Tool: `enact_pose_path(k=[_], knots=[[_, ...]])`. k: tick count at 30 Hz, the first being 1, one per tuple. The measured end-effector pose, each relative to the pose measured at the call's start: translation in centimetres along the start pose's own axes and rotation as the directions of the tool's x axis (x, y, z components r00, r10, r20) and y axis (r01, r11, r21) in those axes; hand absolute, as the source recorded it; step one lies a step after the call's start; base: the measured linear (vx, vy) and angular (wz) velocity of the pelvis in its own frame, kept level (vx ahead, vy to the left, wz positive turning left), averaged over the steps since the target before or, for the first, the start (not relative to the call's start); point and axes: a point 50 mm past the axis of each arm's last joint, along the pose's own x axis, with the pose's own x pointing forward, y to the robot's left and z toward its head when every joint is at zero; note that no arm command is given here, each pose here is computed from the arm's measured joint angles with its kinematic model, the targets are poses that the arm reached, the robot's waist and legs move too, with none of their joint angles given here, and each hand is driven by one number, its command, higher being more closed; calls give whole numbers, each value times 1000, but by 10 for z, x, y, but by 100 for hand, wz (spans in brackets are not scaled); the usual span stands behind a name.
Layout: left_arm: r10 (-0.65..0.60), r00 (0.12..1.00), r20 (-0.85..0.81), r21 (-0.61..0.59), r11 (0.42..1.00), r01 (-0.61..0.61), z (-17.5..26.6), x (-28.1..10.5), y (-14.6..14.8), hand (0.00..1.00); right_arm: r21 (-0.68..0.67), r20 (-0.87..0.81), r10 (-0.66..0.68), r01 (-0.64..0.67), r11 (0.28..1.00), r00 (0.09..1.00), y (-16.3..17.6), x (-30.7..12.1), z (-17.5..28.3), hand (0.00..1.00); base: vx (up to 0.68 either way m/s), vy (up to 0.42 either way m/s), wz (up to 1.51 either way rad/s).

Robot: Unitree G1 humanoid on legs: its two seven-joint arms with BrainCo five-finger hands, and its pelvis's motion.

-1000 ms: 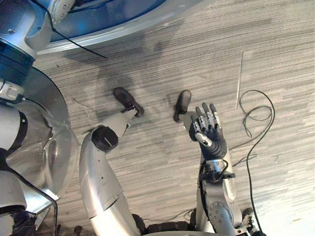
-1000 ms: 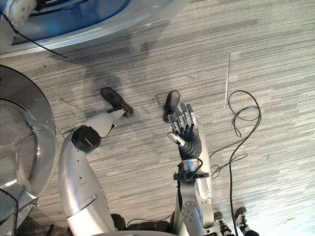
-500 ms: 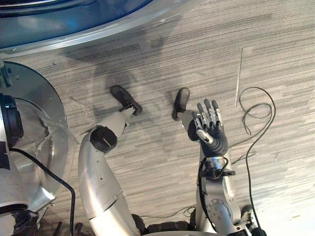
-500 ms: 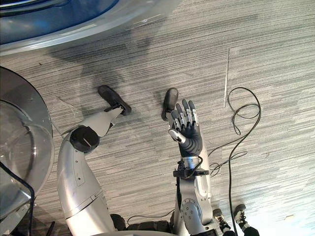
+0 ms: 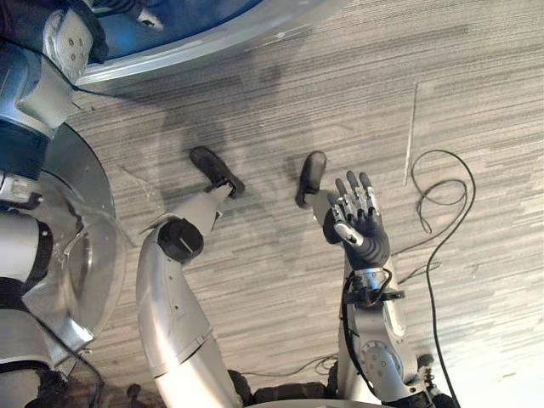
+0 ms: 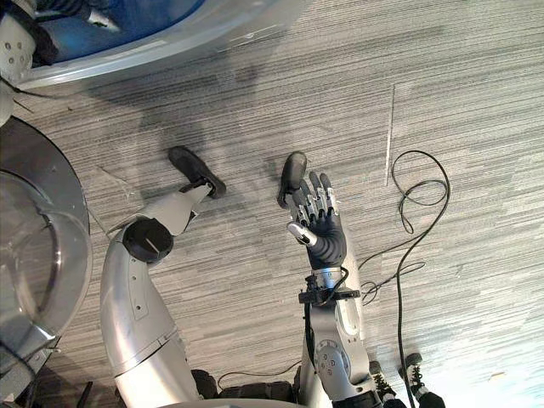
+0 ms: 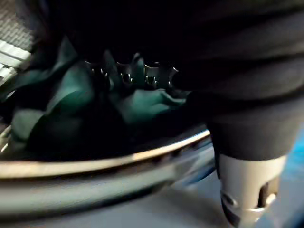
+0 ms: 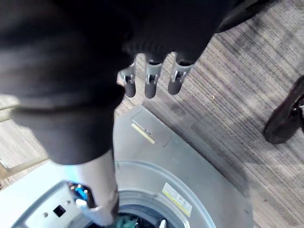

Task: Pick up the laundry basket with both hands and put the clothes into the washing machine.

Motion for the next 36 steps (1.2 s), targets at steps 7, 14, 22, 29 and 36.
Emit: enact_pose_path(k=[7, 14, 22, 29, 36], knots=[[387, 922, 12, -31, 922, -386, 20, 6, 115, 0, -9, -8, 6, -6, 1000, 1000, 0, 0, 0, 0, -68, 4, -1], [421, 902, 97, 124, 894, -431, 27, 3, 118, 0, -9, -2, 24, -24, 1000, 1000, 1, 0, 0, 0, -72, 0, 1], [350, 936, -31, 213, 918, -336, -3, 2, 113, 0, -3, -12, 45, -45, 999, 999, 4, -3, -1, 0, -76, -11, -7], [128, 977, 169, 466, 864, -193, 32, -2, 66, 0, -8, -26, 51, -52, 999, 998, 3, -4, 0, 0, -70, -11, 3], [137, 984, 115, 404, 898, -172, 7, -4, 52, 0, -8, -20, 53, -53, 999, 998, 2, -4, 1, 0, -86, -17, 3]])
